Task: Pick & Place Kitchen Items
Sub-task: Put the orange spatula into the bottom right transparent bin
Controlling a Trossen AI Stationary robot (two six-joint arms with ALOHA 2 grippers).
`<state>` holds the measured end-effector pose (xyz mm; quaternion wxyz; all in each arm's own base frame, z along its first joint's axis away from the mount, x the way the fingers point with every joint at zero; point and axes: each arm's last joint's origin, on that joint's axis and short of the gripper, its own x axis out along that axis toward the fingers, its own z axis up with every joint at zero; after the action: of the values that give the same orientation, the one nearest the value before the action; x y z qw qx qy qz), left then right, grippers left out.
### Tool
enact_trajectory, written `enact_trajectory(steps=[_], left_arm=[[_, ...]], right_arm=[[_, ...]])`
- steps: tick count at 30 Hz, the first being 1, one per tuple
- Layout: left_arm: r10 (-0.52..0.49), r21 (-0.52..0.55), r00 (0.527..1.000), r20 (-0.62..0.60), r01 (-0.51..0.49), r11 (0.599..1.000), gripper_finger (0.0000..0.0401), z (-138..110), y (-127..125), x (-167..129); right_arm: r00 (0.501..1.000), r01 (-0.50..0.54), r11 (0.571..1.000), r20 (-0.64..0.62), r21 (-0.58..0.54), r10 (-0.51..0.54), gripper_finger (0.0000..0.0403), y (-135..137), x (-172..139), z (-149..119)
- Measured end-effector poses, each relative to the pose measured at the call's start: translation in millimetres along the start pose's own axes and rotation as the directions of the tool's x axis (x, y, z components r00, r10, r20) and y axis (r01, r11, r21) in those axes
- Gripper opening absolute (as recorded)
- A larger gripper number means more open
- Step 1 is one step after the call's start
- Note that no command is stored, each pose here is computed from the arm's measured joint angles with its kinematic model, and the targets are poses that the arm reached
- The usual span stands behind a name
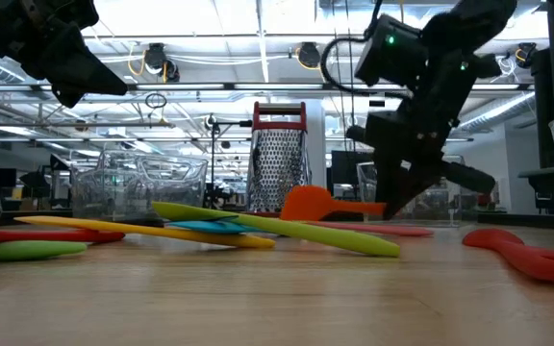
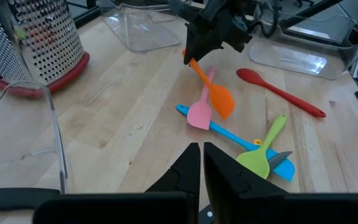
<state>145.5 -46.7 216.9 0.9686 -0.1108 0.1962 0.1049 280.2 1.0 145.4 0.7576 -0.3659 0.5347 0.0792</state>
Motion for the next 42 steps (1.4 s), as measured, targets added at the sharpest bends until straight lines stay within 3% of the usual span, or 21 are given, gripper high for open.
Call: enact_trajectory(steps=[6,12,16,19,24,29,34,42], left_arm=[[0.000,0.000,1.000,0.000,0.000,1.000,0.0024,0,0,0],[0.000,-0.001,1.000,0.000,0.000,1.000,0.0024,0,0,0],[0.000,-0.006,1.000,0.001,0.000,1.000,0.0024,0,0,0],[0.007,-0.009,1.000,0.003,-0.007,1.000,0.0024,0,0,0],[0.020,-0.009,1.000,0.010,-0.020,1.000,0.0024,0,0,0],[0.022,-0.007,1.000,0.011,-0.022,1.000,0.0024,0,1,0],[0.023,-0.006,1.000,0.009,-0.023,1.000,0.0024,0,1,0],[0.023,-0.002,1.000,0.007,-0.023,1.000,0.0024,0,1,0]], right_arm=[[0.999,-0.009,0.999,0.034,-0.051,0.011,0.0027,2,-18,20],[0.988,0.031,0.999,0.151,-0.013,-0.028,0.0027,2,-46,41],[0.966,0.052,0.987,0.242,0.151,-0.088,0.0027,-5,-69,51],[0.946,0.042,0.938,0.289,0.344,-0.148,0.0027,-13,-87,53],[0.904,-0.078,0.768,0.369,0.636,-0.214,0.0027,-23,-121,44],[0.869,-0.232,0.539,0.422,0.810,-0.260,0.0027,-27,-151,29],[0.877,-0.333,0.306,0.412,0.892,-0.248,0.0027,-24,-171,9],[0.916,-0.386,-0.033,0.378,0.922,-0.137,0.0027,-11,-190,-21]])
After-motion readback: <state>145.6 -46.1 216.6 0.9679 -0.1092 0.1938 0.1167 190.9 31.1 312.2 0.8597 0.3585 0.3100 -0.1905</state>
